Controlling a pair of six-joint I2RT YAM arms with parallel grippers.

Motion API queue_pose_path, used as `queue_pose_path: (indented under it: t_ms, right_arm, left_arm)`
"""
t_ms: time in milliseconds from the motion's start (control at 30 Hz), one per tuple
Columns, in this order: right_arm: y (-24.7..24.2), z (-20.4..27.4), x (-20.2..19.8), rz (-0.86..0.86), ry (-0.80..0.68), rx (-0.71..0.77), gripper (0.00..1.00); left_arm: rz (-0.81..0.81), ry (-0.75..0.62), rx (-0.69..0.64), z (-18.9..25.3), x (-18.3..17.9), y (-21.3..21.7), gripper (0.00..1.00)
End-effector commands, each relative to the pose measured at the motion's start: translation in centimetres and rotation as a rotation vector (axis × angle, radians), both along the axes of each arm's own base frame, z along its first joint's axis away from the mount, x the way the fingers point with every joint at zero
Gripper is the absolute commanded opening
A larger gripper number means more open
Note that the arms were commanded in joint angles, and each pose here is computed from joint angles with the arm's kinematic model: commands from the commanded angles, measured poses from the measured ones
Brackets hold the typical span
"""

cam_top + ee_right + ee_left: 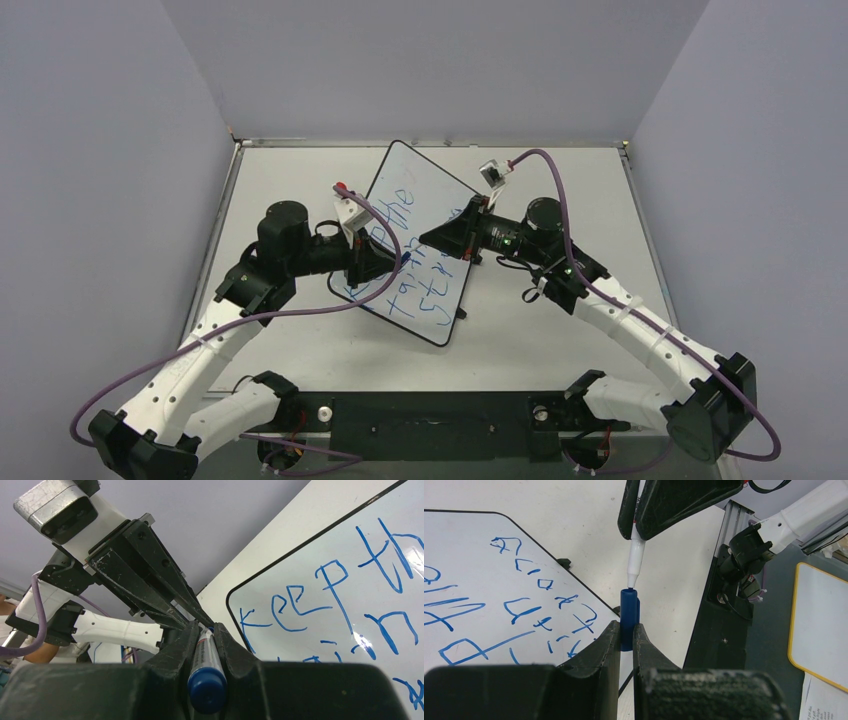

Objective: Write a sentence on the whiteboard
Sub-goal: Insert the whiteboard marker without the cap into the pen cap.

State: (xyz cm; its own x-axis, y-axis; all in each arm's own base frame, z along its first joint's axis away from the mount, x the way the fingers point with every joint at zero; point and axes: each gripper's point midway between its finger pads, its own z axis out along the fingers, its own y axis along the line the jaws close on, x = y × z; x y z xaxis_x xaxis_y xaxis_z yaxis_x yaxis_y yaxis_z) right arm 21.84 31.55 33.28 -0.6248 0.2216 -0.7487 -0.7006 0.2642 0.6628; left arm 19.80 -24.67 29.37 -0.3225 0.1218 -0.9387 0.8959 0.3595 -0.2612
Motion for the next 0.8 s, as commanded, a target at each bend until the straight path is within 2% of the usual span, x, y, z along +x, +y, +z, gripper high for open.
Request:
queue_pose_path:
  t_ms: [0, 767]
  right_arm:
    - [0.6, 0.5, -0.4, 0.029, -0.031, 0.010, 0.00]
    - [3.9, -2.0, -3.0, 0.165, -0.008, -0.080, 0.00]
  left_arm:
    - [-0.016, -0.064, -0.042, 1.8, -0.1, -0.1, 0.00]
    - [-0.014, -0.073, -0.049, 2.0, -0.2, 0.1, 0.00]
